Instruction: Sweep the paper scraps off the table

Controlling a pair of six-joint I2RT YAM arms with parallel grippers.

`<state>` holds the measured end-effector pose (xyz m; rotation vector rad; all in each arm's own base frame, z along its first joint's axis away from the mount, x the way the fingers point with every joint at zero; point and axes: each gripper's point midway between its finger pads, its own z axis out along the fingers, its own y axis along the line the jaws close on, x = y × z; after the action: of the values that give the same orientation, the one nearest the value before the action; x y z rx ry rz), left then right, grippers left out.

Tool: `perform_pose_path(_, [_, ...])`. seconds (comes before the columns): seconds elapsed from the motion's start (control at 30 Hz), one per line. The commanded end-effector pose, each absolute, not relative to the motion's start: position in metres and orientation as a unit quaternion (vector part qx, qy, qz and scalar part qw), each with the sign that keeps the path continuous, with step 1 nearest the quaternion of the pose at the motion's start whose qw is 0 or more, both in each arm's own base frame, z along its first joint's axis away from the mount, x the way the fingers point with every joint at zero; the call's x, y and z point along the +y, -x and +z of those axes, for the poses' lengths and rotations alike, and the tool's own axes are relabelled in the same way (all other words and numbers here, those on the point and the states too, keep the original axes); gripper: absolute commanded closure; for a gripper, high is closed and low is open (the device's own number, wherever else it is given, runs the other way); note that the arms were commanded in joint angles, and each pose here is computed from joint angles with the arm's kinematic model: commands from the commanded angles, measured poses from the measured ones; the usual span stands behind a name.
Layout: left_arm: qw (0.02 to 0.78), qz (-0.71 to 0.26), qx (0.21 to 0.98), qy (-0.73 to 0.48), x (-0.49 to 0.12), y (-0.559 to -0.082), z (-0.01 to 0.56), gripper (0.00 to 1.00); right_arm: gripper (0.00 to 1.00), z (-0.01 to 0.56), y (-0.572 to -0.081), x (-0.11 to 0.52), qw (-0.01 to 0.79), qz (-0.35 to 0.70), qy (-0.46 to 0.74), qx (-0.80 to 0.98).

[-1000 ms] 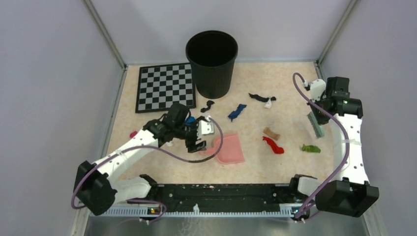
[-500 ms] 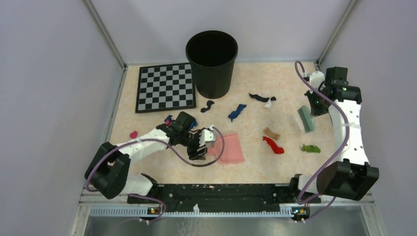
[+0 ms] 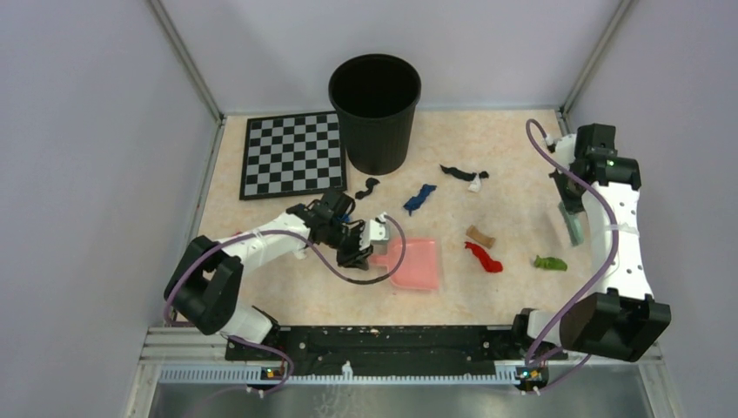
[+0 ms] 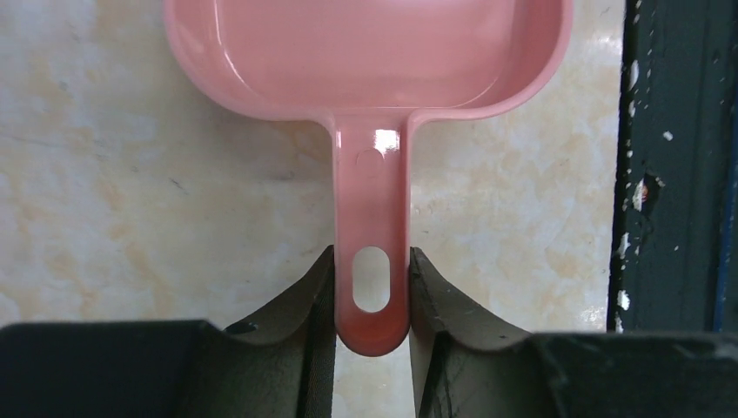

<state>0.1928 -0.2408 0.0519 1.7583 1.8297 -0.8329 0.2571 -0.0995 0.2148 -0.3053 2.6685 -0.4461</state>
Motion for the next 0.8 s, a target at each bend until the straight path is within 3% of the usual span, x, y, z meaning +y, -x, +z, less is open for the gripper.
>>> perform_pose_path(0.0, [0.229,-0.347,0.65,-0.636,-0.255,-0.183,0.097,0.85,1.0,0.225,-0.225,-0.133,0.189,-0.256,0.097,0.943])
perform_pose_path(0.17, [0.195,-0.33,0.669,-0.637,-0.255,-0.172,0.098,0.99,1.0,0.2,-0.205,-0.135,0.164,-0.268,0.103,0.944])
perform_pose_path(0.37, [0.158,-0.306,0.707,-0.618,-0.258,-0.176,0.095,1.0,1.0,0.161,-0.19,-0.092,0.131,-0.135,0.135,0.973])
perform_pose_path(0.77, [0.146,-0.255,0.722,-0.627,-0.244,-0.187,0.076,1.0,1.0,0.158,-0.161,0.026,0.113,0.108,0.248,0.956])
